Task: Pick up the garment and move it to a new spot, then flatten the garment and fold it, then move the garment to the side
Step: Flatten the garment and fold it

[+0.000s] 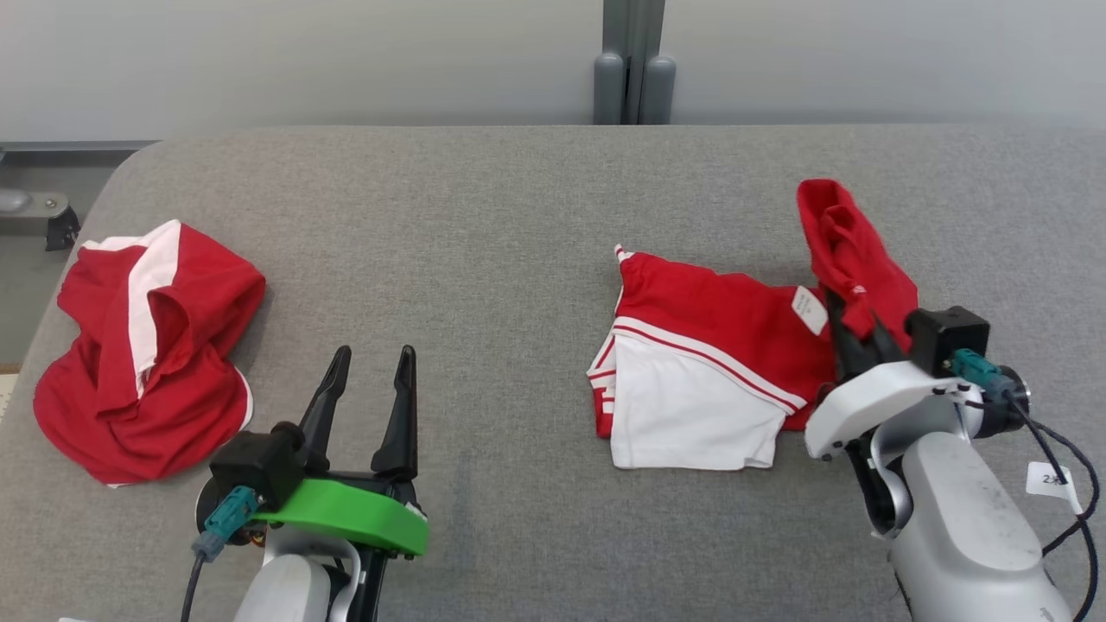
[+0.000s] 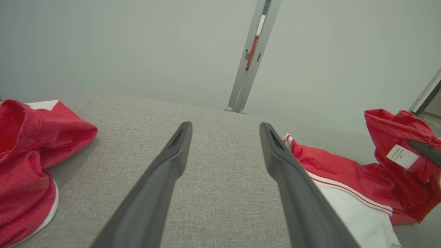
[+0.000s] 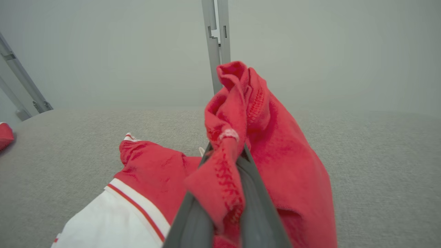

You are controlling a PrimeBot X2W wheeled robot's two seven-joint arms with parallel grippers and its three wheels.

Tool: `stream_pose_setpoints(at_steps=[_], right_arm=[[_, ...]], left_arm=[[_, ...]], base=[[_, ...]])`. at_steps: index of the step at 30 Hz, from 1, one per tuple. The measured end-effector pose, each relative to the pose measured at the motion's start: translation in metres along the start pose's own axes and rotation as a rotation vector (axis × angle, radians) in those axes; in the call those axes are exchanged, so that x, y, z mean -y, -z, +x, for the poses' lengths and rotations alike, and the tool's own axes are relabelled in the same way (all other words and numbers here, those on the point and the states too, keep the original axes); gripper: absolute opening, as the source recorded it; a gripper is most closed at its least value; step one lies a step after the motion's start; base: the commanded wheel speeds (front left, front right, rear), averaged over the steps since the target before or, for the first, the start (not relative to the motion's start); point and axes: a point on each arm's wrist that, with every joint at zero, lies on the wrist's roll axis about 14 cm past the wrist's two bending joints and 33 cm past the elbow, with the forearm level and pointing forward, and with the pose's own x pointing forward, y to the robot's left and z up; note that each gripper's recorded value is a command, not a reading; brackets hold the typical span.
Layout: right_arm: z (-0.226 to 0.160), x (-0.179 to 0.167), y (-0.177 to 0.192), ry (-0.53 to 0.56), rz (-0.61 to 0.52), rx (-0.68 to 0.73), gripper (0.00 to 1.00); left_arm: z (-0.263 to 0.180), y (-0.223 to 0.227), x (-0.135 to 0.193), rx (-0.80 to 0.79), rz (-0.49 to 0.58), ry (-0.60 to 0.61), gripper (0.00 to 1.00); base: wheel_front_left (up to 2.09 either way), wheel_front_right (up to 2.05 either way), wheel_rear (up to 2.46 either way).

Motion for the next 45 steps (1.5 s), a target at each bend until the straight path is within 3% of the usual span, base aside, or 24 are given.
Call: stream_pose_setpoints(at_steps=[8,22,24,30,36,40,45], right_arm=[[-0.003,-0.065,0.031,-0.164,0.022,-0.097,0.0],[-0.004,-0.117,0.072,-0.299,0.069,-0.23,0.0],[-0.008,-0.124,0.08,-0.321,0.072,-0.262,1.0],[-0.02,-0.17,0.079,-0.46,0.128,-0.282,1.0],[-0.015,-0.18,0.06,-0.495,0.141,-0.235,1.0],[-0.005,-0.168,0.04,-0.468,0.122,-0.162,1.0],[0.007,-0.117,0.008,-0.364,0.049,-0.045,1.0]], left_arm=[[-0.012,-0.007,-0.015,0.018,0.006,-0.052,1.0],[-0.023,-0.012,-0.038,0.028,0.009,-0.13,1.0],[-0.023,-0.01,-0.038,0.024,0.008,-0.132,1.0],[-0.021,-0.006,-0.037,0.01,0.015,-0.129,1.0],[-0.016,-0.004,-0.031,0.005,0.024,-0.107,1.0],[-0.01,-0.004,-0.024,0.008,0.018,-0.084,1.0],[0.0,-0.008,-0.01,0.028,0.0,-0.041,1.0]], base=[[0.0,0.0,0.0],[0.0,0.0,0.0],[0.0,0.0,0.0],[0.0,0.0,0.0],[0.0,0.0,0.0],[0.0,0.0,0.0],[0.0,0.0,0.0]])
